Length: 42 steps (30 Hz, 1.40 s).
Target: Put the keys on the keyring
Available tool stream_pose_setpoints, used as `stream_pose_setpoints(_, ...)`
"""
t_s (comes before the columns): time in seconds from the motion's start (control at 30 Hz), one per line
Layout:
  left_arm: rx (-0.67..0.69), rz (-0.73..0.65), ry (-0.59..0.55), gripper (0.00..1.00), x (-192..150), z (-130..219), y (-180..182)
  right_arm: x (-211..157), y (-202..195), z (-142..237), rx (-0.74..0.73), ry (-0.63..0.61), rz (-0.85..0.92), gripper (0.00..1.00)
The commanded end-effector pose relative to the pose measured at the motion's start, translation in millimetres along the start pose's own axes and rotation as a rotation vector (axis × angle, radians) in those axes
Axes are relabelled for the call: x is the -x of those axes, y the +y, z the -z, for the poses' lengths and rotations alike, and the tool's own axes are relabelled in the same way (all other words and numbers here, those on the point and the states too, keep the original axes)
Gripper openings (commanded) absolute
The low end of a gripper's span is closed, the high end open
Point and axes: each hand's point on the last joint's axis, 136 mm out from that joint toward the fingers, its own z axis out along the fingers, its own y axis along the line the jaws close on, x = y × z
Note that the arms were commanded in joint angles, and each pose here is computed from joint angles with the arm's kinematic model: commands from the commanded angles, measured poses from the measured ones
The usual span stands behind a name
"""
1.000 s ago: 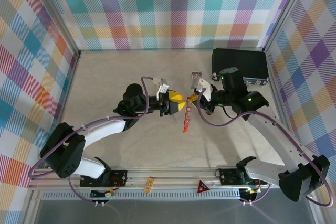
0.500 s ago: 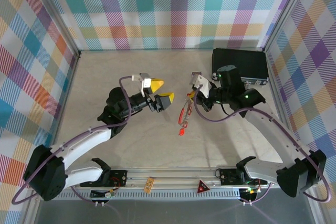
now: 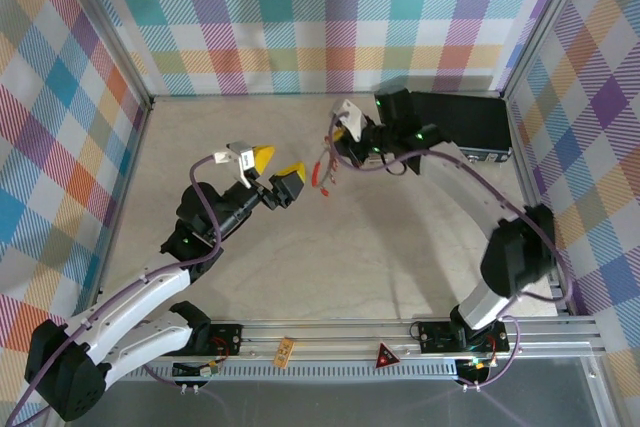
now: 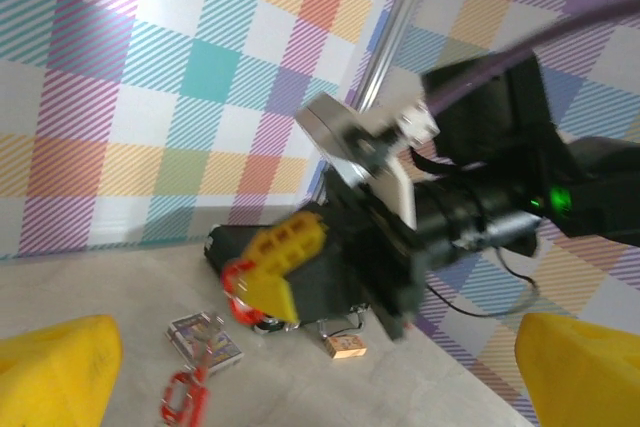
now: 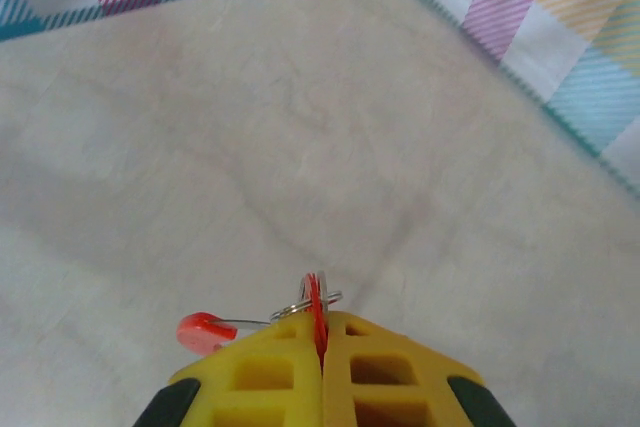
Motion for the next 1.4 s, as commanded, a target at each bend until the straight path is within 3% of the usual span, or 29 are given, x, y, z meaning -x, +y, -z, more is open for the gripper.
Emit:
stream_pose_setpoints(0.0,0.059,-0.024,0.0,1.0,-2,6,12,47,-19,-23,0.01,-0.126,0.018,0.0)
stream_pose_setpoints(0.2,0.083,-0.07,-0.018,1.0,8,19,12,67,-64,-82,-0.025,-0.156,-0.015,0.0)
stream_pose_setpoints(0.43,0.14,-0.089,-0.039,1.0,8,28,22,54,-61,-115,-0.004,-0.141,0.009,0.0)
stream_pose_setpoints(1.0,0.128,-0.073,-0.033,1.0,3,23,22,-8,-18,-88,0.005,-0.058,-0.027,0.0)
stream_pose_setpoints(1.37,0.136,-0.076,-0.036,1.0,2,23,24,-55,30,-66,0.022,0.014,-0.104,0.0)
